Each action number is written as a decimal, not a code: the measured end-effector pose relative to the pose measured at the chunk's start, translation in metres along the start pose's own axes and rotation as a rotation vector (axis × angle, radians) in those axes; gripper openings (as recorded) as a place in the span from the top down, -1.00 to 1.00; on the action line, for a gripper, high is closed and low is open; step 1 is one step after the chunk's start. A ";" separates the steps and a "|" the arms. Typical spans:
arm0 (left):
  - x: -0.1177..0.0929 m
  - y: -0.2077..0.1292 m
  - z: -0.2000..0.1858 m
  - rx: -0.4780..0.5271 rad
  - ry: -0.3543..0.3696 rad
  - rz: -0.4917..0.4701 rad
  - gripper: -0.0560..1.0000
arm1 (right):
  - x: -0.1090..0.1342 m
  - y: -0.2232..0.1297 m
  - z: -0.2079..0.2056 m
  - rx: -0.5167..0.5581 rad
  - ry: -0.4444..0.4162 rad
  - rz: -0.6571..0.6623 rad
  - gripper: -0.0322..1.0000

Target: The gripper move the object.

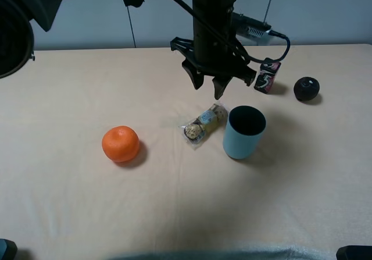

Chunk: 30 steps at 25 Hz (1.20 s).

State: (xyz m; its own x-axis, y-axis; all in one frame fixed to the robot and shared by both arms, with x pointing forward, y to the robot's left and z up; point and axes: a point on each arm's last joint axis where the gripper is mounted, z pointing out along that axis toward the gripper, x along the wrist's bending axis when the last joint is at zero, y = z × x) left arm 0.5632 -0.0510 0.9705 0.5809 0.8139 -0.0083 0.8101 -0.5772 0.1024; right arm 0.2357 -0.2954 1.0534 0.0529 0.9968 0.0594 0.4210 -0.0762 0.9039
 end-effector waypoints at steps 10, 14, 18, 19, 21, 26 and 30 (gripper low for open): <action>0.002 -0.001 -0.050 -0.113 -0.017 0.005 -0.20 | 0.000 0.000 0.000 0.000 0.000 0.000 -0.41; 0.005 -0.008 -0.088 -0.194 -0.019 0.009 -0.41 | 0.000 0.000 0.000 0.000 0.000 0.000 -0.41; 0.009 -0.021 -0.121 -0.252 -0.017 0.021 -0.60 | 0.000 0.000 0.000 0.000 0.000 0.000 -0.41; 0.011 -0.025 -0.129 -0.267 -0.012 0.028 -0.65 | 0.000 0.000 0.000 0.000 0.000 0.000 -0.41; 0.014 -0.034 -0.142 -0.286 0.003 0.046 -0.76 | 0.000 0.000 0.000 0.000 0.000 0.000 -0.41; 0.024 -0.064 -0.177 -0.335 0.024 0.066 -0.96 | 0.000 0.000 0.000 0.000 0.000 0.000 -0.41; 0.031 -0.094 -0.200 -0.364 0.030 0.068 -0.98 | 0.000 0.000 0.000 0.000 0.000 0.000 -0.41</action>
State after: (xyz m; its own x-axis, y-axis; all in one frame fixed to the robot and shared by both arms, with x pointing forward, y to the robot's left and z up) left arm 0.4896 0.0417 1.1596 0.6255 0.7792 0.0393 0.6855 -0.5729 0.4493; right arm 0.2357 -0.2954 1.0534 0.0529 0.9968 0.0594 0.4210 -0.0762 0.9039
